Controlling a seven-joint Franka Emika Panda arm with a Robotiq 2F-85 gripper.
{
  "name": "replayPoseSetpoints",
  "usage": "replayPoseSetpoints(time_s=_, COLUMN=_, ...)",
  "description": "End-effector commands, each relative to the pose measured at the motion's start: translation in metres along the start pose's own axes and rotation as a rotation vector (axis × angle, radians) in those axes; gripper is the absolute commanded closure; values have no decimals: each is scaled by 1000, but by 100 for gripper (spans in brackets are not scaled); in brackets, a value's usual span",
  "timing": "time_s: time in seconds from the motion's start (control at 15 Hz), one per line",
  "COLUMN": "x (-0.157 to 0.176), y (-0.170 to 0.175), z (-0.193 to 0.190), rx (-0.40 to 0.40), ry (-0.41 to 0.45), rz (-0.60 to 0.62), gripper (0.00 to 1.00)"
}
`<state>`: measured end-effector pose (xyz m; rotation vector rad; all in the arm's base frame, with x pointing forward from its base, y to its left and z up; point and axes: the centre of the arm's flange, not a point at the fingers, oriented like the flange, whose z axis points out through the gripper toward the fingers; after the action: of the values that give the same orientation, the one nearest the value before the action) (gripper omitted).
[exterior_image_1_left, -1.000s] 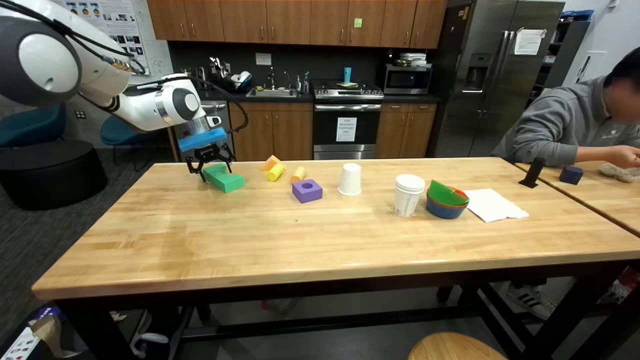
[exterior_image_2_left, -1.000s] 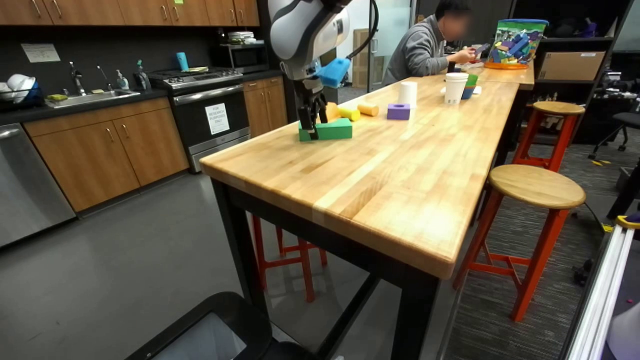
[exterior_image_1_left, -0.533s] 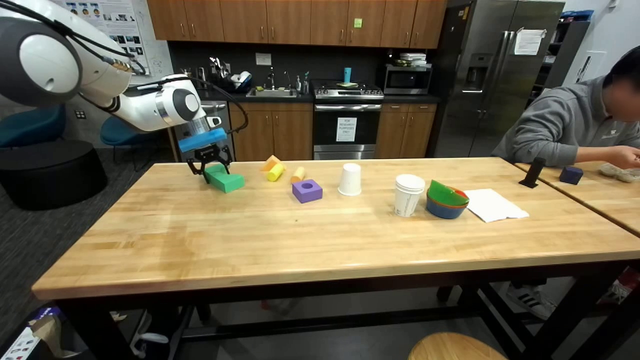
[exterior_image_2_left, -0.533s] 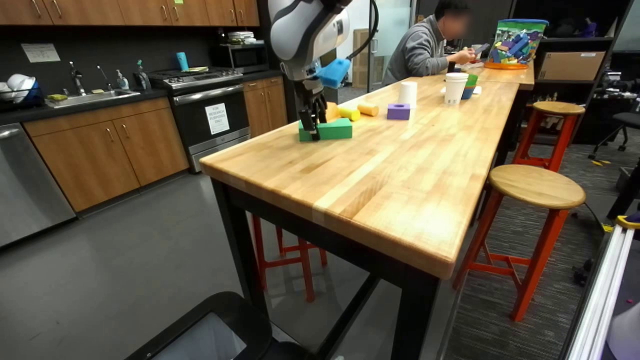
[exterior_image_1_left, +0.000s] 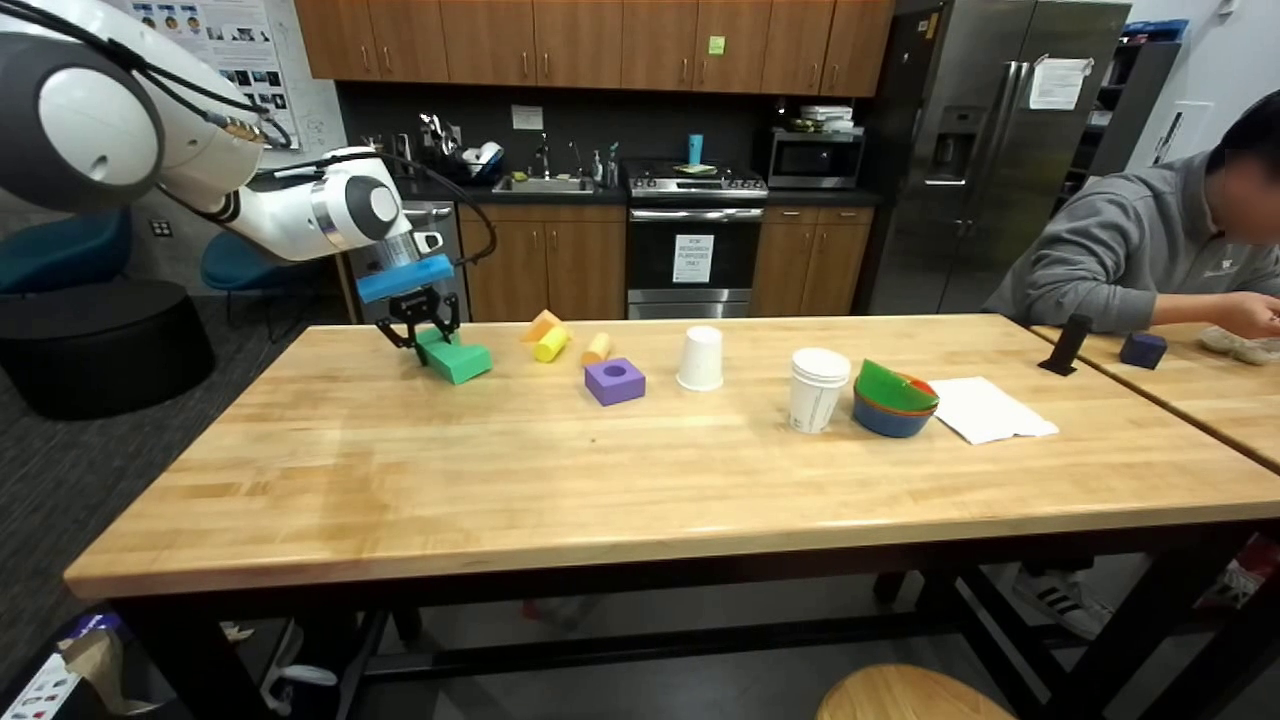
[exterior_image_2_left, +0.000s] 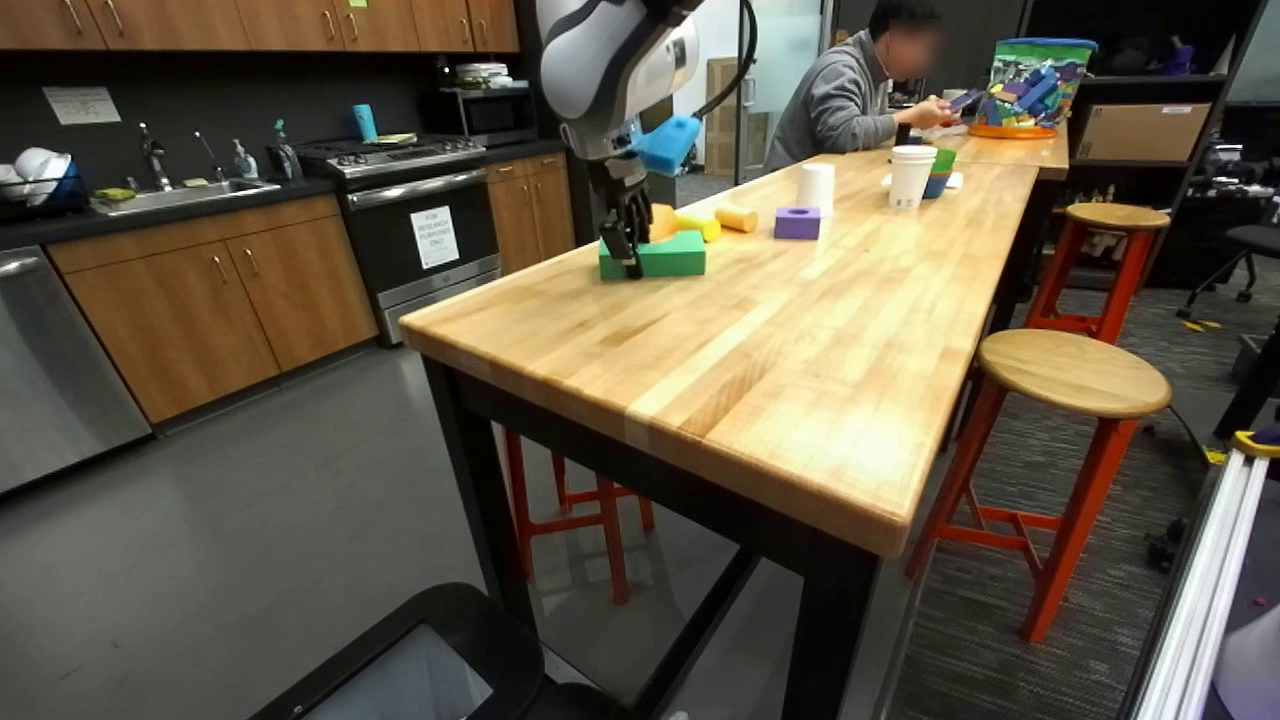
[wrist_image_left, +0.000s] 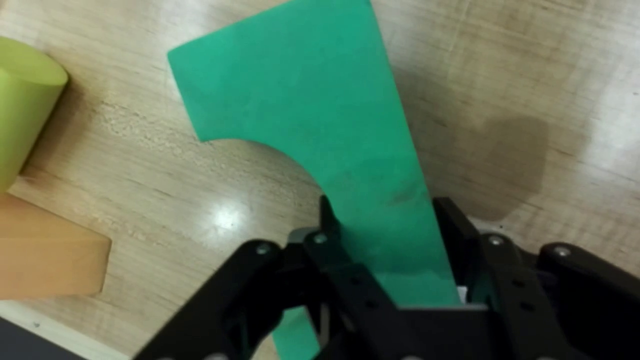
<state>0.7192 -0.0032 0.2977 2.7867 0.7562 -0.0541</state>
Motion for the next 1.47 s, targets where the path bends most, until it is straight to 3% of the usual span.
replayPoseSetpoints(time_s=0.0, x=-2, y=2, z=-3, rx=-3, ry=2, rz=11, gripper=76)
replayPoseSetpoints(time_s=0.8, x=-7, y=2, z=-37, rx=-32, ry=28, rz=86, gripper=76)
replayPoseSetpoints(time_s=1.4, x=-7, y=-8, z=-84, rx=52, ry=97, rz=103, gripper=76)
